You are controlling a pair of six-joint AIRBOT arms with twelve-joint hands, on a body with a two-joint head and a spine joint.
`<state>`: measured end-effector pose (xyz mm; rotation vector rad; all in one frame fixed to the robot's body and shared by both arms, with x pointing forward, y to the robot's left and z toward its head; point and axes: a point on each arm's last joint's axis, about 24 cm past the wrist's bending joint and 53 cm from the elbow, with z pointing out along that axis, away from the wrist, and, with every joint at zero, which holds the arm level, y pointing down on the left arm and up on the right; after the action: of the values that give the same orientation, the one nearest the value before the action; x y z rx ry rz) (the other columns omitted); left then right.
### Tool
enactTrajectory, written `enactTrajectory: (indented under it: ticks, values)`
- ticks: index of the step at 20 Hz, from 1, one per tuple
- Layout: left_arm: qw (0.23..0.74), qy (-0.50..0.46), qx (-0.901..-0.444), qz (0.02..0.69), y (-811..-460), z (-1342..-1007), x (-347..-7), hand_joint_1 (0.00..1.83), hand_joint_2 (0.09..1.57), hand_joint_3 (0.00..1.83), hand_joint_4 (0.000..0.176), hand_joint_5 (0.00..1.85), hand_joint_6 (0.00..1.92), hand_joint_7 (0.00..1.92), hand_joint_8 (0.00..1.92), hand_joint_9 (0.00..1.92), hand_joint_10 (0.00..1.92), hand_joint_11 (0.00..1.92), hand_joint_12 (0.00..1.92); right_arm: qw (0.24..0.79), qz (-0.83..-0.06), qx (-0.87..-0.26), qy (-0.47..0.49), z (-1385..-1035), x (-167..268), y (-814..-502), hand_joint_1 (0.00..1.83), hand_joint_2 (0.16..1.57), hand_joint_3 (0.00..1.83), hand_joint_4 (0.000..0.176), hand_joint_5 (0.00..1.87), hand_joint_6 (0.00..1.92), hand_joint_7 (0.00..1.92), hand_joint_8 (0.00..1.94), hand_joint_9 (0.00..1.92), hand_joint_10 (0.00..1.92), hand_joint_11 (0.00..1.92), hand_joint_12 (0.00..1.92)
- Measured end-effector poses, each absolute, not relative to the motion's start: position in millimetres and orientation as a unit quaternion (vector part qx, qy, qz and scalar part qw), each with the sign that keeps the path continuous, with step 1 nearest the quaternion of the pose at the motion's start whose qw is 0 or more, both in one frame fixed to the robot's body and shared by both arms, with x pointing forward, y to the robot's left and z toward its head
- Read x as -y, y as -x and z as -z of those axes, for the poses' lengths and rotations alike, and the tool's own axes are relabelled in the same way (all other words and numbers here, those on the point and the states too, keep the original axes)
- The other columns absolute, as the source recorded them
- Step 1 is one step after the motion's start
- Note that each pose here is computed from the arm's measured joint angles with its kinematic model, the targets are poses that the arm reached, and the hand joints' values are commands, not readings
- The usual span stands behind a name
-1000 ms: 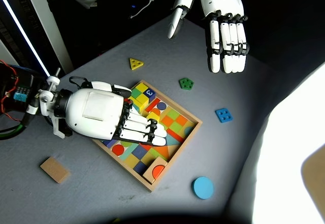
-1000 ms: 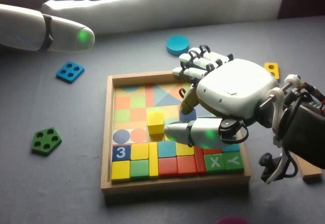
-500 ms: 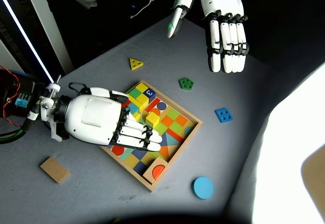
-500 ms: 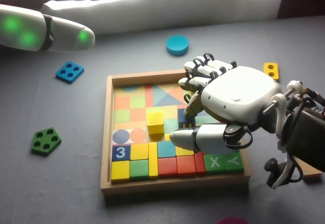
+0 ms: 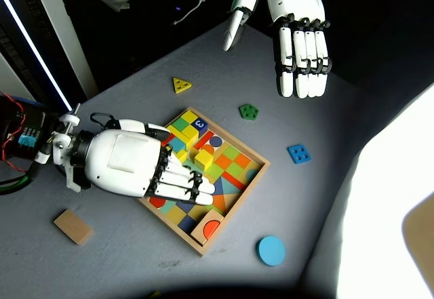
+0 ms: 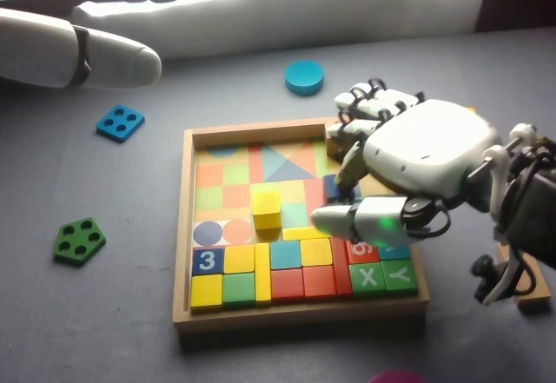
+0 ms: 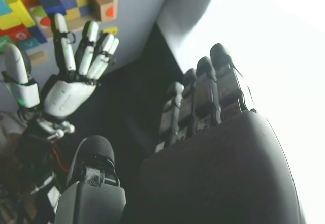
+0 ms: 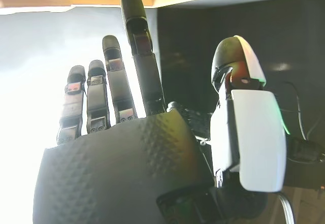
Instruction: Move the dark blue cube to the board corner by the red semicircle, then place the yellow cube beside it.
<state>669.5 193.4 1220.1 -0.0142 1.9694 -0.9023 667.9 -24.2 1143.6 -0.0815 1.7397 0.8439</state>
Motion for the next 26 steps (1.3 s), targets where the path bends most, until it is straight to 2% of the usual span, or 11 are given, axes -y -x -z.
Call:
enactTrajectory:
  ticks: [3, 5, 9, 13, 14, 18, 21, 22, 26]
  values:
    - [0.468, 0.006, -0.803, 0.368, -669, -1220, -193, 0.0, 1.21, 0.0, 0.055, 0.06, 0.0, 0.06, 0.0, 0.07, 0.0, 0.0, 0.32, 0.579, -0.345, -0.738, 0.028, -1144, 38, -682, 0.0, 1.14, 0.0, 0.0, 0.89, 0.02, 0.32, 0.01, 0.01, 0.0, 0.0, 0.0]
    - [0.469, 0.006, -0.803, 0.368, -670, -1220, -194, 0.0, 1.21, 0.0, 0.049, 0.05, 0.0, 0.06, 0.0, 0.07, 0.0, 0.0, 0.3, 0.583, -0.339, -0.738, 0.021, -1144, 46, -690, 0.0, 1.15, 0.0, 0.0, 0.89, 0.02, 0.31, 0.01, 0.01, 0.0, 0.0, 0.0]
    - [0.468, 0.005, -0.803, 0.368, -669, -1220, -193, 0.0, 1.2, 0.0, 0.061, 0.07, 0.0, 0.07, 0.0, 0.08, 0.0, 0.0, 0.35, 0.593, -0.327, -0.736, 0.0, -1145, 67, -708, 0.0, 1.15, 0.0, 0.0, 0.9, 0.02, 0.27, 0.0, 0.03, 0.01, 0.0, 0.0]
    - [0.468, 0.005, -0.803, 0.368, -669, -1220, -193, 0.0, 1.2, 0.0, 0.056, 0.04, 0.0, 0.05, 0.0, 0.07, 0.0, 0.0, 0.3, 0.596, -0.322, -0.736, 0.001, -1143, 71, -709, 0.0, 1.15, 0.0, 0.0, 0.88, 0.01, 0.24, 0.0, 0.0, 0.0, 0.0, 0.0]
    - [0.468, 0.006, -0.803, 0.368, -669, -1220, -193, 0.0, 1.2, 0.0, 0.053, 0.05, 0.0, 0.06, 0.0, 0.07, 0.0, 0.0, 0.34, 0.596, -0.321, -0.737, 0.002, -1141, 71, -709, 0.0, 1.15, 0.0, 0.0, 0.87, 0.0, 0.24, 0.0, 0.01, 0.0, 0.0, 0.0]
    - [0.468, 0.005, -0.803, 0.368, -669, -1220, -193, 0.0, 1.21, 0.0, 0.06, 0.05, 0.0, 0.07, 0.0, 0.08, 0.0, 0.0, 0.32, 0.596, -0.321, -0.736, 0.003, -1144, 72, -710, 0.0, 1.16, 0.0, 0.0, 0.9, 0.01, 0.29, 0.02, 0.0, 0.0, 0.0, 0.0]
    - [0.468, 0.005, -0.803, 0.368, -669, -1220, -193, 0.0, 1.2, 0.0, 0.059, 0.06, 0.0, 0.08, 0.0, 0.09, 0.0, 0.0, 0.32, 0.594, -0.329, -0.734, -0.004, -1156, 71, -713, 0.0, 1.15, 0.0, 0.0, 0.89, 0.01, 0.22, 0.0, 0.0, 0.0, 0.0, 0.0]
    - [0.468, 0.005, -0.804, 0.368, -669, -1220, -193, 0.0, 1.2, 0.0, 0.057, 0.08, 0.01, 0.1, 0.01, 0.1, 0.01, 0.0, 0.38, 0.597, -0.333, -0.73, -0.007, -1163, 70, -715, 0.0, 1.15, 0.0, 0.0, 0.89, 0.01, 0.21, 0.0, 0.0, 0.0, 0.0, 0.0]
    - [0.468, 0.005, -0.804, 0.368, -669, -1220, -193, 0.0, 1.19, 0.0, 0.063, 0.06, 0.0, 0.09, 0.0, 0.1, 0.0, 0.0, 0.42, 0.612, -0.362, -0.703, -0.009, -1199, 56, -710, 0.0, 1.15, 0.0, 0.0, 0.89, 0.01, 0.24, 0.01, 0.0, 0.0, 0.0, 0.0]
